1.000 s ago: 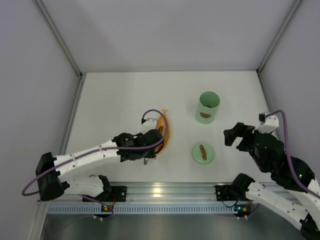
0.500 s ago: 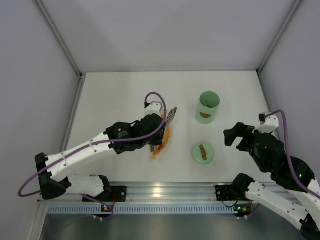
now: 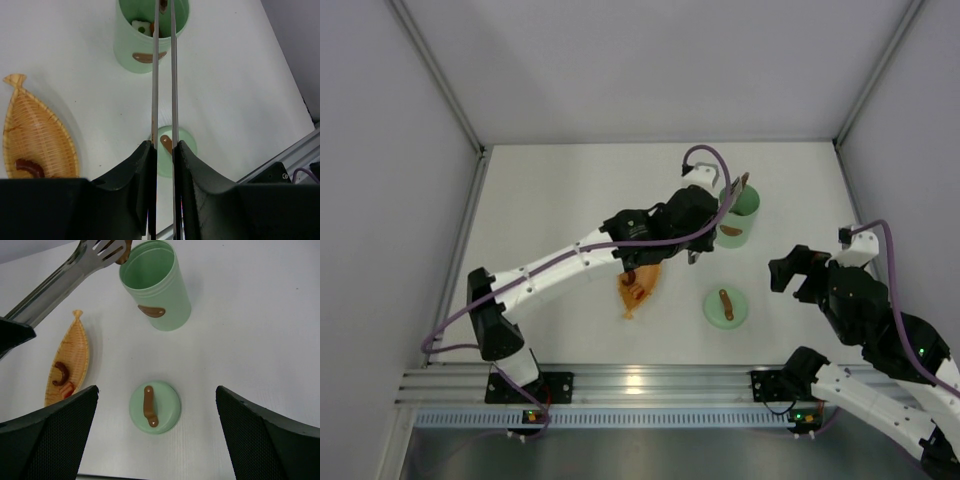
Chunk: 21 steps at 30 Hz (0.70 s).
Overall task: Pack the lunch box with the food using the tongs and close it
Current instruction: Place the fake food in the packing box.
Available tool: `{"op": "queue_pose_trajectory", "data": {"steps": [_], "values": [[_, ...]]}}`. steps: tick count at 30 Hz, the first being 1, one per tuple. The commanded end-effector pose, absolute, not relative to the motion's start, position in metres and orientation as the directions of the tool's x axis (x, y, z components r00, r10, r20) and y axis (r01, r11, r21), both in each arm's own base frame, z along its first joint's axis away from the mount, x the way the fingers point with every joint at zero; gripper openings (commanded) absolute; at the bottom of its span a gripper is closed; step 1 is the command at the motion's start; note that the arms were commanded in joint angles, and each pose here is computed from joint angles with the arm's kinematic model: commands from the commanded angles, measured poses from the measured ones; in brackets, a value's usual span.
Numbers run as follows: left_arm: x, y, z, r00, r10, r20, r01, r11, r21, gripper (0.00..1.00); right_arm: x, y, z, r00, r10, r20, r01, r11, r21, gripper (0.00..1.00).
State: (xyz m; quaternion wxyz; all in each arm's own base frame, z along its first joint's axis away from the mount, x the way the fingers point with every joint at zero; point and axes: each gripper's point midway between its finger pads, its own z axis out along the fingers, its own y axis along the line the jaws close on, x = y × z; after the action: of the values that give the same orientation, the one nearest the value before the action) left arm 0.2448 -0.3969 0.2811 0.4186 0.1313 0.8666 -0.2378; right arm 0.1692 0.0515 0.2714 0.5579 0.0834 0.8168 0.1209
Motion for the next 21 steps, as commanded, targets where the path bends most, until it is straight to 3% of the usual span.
{"op": "queue_pose_trajectory", "data": {"steps": [1, 14, 21], "values": [[0.262, -0.429, 0.321, -0.538, -0.046, -0.842, 0.483, 0.802, -0.352, 0.07, 0.164, 0.041, 0.285, -0.337, 0.291, -0.896, 0.017, 0.953, 0.303, 0.99], [0.283, -0.438, 0.288, -0.544, -0.015, -0.839, 0.431, 0.852, -0.296, 0.14, 0.159, 0.033, 0.286, -0.328, 0.291, -0.899, 0.027, 0.954, 0.299, 0.99], [0.28, -0.433, 0.287, -0.551, -0.005, -0.834, 0.434, 0.852, -0.293, 0.29, 0.161, 0.034, 0.286, -0.328, 0.291, -0.899, 0.027, 0.954, 0.299, 0.99]]}}
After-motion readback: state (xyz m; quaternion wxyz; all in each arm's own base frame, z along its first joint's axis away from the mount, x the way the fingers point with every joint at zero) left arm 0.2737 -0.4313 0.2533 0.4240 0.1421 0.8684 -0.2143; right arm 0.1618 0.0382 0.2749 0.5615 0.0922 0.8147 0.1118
